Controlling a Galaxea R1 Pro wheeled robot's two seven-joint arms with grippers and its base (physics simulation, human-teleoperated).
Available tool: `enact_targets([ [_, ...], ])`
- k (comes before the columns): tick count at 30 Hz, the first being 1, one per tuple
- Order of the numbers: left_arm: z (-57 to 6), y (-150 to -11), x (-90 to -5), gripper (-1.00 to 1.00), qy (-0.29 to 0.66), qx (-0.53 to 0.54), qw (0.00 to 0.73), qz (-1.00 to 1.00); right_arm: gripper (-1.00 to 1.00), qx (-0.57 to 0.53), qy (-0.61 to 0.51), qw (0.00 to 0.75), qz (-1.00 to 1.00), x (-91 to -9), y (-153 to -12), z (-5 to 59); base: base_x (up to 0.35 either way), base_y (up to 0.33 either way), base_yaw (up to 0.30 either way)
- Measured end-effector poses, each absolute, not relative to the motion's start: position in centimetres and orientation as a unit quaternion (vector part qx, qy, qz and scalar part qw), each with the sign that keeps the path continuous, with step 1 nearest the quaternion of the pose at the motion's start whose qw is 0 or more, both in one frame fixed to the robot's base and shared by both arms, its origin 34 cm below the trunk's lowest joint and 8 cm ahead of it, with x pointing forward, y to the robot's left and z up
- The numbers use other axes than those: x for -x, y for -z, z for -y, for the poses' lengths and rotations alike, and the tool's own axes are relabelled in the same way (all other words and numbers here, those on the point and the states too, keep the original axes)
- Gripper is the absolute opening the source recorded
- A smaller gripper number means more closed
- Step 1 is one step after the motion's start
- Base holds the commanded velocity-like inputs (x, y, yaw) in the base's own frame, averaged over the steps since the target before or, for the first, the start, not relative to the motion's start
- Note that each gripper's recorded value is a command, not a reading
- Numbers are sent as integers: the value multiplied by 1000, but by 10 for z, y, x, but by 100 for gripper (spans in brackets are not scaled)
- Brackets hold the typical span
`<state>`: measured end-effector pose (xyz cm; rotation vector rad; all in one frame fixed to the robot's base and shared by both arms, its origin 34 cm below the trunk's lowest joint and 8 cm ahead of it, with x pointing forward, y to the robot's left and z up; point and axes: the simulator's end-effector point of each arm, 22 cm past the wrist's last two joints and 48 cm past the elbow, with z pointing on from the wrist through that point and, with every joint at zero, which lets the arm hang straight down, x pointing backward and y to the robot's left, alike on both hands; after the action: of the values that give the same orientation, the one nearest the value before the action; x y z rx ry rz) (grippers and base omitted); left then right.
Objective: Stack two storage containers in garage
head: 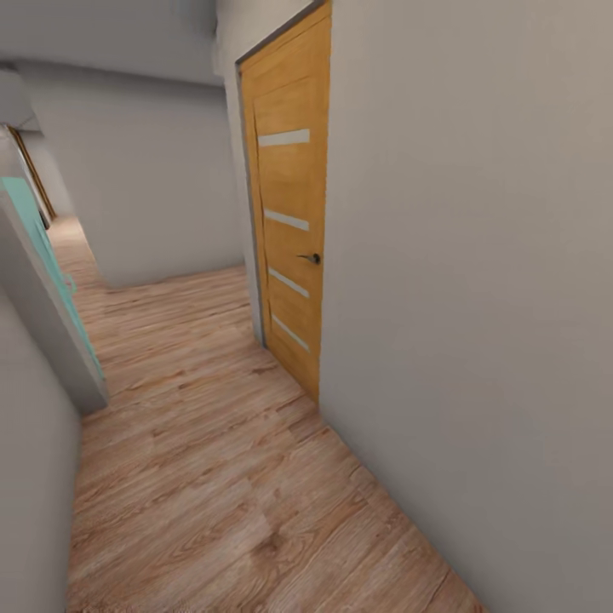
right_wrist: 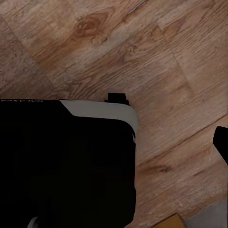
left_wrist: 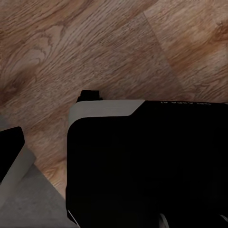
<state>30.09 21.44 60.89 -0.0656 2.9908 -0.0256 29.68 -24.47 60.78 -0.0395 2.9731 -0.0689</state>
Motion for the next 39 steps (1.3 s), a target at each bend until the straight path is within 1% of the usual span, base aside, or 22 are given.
enact_targets([
  [33,-214,-609,-300,100,8,23,75,-997,100,13,23,84,-996,-297,-608,245,0,0,252],
  [39,-215,-609,-300,100,8,22,73,-997,100,13,24,84,-996,-297,-608,246,195,0,41],
])
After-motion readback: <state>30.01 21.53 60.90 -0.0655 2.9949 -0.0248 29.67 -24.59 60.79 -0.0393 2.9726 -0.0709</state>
